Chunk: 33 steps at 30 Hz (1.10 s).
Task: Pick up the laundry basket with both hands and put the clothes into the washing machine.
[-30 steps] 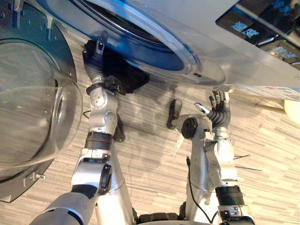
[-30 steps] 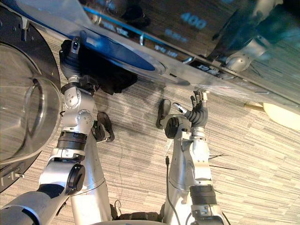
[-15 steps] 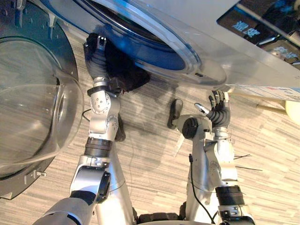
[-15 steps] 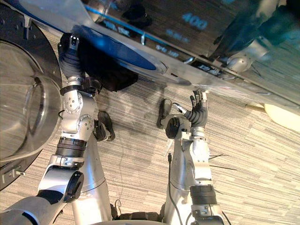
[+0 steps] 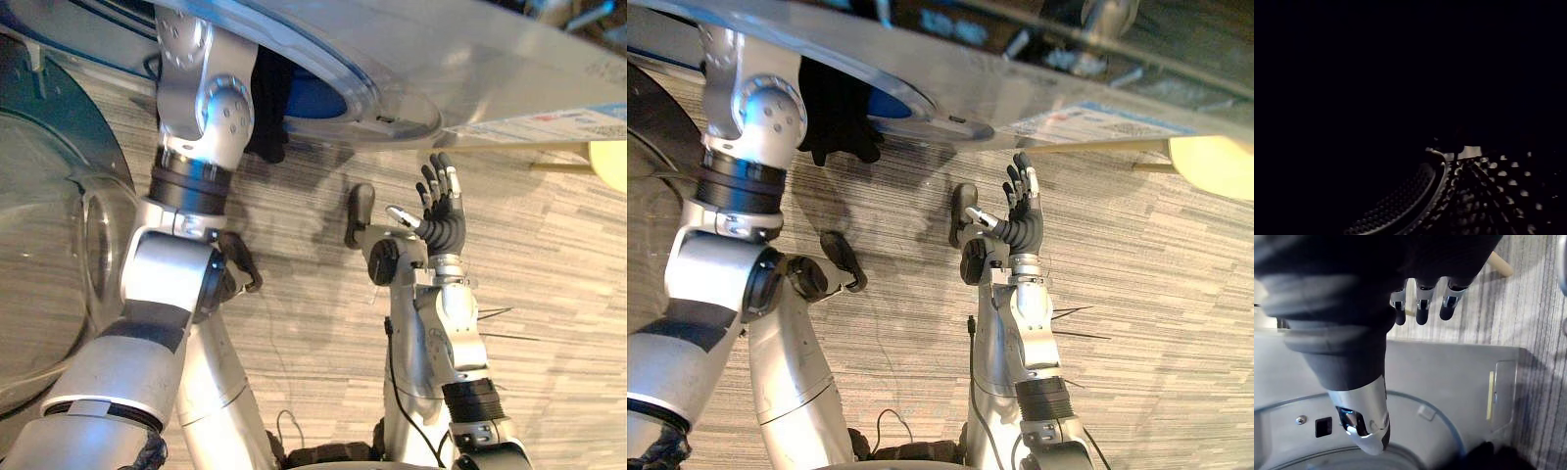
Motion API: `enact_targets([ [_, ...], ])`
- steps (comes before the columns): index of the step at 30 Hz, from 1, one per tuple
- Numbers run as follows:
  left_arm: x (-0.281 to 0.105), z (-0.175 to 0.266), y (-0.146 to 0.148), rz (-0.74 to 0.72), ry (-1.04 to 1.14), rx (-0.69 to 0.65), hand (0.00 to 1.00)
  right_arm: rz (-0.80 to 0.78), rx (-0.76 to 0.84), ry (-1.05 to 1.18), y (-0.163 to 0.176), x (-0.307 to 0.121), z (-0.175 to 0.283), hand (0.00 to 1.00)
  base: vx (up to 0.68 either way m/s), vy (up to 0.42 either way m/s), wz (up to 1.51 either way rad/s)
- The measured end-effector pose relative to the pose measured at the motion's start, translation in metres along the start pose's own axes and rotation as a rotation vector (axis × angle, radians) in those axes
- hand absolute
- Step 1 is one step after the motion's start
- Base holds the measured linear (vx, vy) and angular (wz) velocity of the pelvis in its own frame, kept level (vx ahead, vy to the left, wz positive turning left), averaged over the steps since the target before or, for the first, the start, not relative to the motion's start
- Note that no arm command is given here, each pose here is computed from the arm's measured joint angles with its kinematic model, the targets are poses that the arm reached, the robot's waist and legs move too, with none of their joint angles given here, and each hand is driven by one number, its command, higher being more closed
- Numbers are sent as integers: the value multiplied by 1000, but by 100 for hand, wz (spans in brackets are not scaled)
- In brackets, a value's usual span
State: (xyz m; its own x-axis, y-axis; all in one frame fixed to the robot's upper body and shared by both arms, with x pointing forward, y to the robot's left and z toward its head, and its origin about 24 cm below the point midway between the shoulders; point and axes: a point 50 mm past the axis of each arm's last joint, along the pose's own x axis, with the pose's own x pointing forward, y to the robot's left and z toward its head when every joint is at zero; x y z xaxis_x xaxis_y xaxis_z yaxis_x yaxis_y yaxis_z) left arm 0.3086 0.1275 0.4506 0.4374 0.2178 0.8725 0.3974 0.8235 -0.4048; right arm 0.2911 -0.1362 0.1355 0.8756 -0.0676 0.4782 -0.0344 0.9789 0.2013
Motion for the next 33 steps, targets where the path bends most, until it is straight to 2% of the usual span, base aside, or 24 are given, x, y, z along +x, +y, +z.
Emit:
enact_targets([
  [5, 5, 12, 5, 47, -51, -32, 100, -11, -1, -2, -4, -6, 2, 0, -4, 9, -25],
  [9, 5, 13, 4, 30, -65, -11, 100, -13, 13, -24, -5, -8, 8, 0, -25, 28, -15],
  [10, 4, 12, 0, 0, -69, 32, 0, -12, 17, -28, -4, -8, 8, 0, 0, 0, 0],
  [13, -2, 6, -23, -170, -121, 316, 0, -7, 30, -54, -6, -8, 13, 0, -13, 14, 22],
  [15, -13, -8, -41, -360, -174, 626, 0, 13, 25, -83, -8, -10, 17, 0, -13, 11, 15],
  [16, -16, -12, -45, -408, -193, 714, 0, 16, 21, -86, -9, -10, 18, 0, -14, 17, 12],
  [17, -22, -21, -49, -498, -221, 873, 0, 28, 17, -89, -10, -11, 19, 0, -15, 14, 9],
  [18, -28, -31, -52, -577, -242, 1016, 0, 44, 17, -93, -9, -11, 20, 0, -19, 12, 9],
  [20, -34, -40, -52, -656, -270, 1175, 0, 60, 14, -100, -10, -12, 21, 0, -14, 9, 10],
  [22, -33, -48, -46, -722, -295, 1388, 0, 81, 23, -109, -11, -12, 22, 0, -10, 6, 10],
  [25, -29, -56, -33, -763, -235, 1545, 0, 98, 25, -110, -12, -13, 22, 0, 0, 0, 0],
  [27, -27, -60, -24, -747, -171, 1578, 0, 96, 27, -109, -13, -14, 23, 0, 0, 0, 0],
  [29, -23, -58, -18, -707, -135, 1577, 0, 93, 27, -107, -15, -15, 23, 0, 0, 0, 0],
  [33, -9, -35, 4, -514, -109, 1524, 0, 75, 25, -111, -19, -16, 24, 0, 0, -18, 10],
])
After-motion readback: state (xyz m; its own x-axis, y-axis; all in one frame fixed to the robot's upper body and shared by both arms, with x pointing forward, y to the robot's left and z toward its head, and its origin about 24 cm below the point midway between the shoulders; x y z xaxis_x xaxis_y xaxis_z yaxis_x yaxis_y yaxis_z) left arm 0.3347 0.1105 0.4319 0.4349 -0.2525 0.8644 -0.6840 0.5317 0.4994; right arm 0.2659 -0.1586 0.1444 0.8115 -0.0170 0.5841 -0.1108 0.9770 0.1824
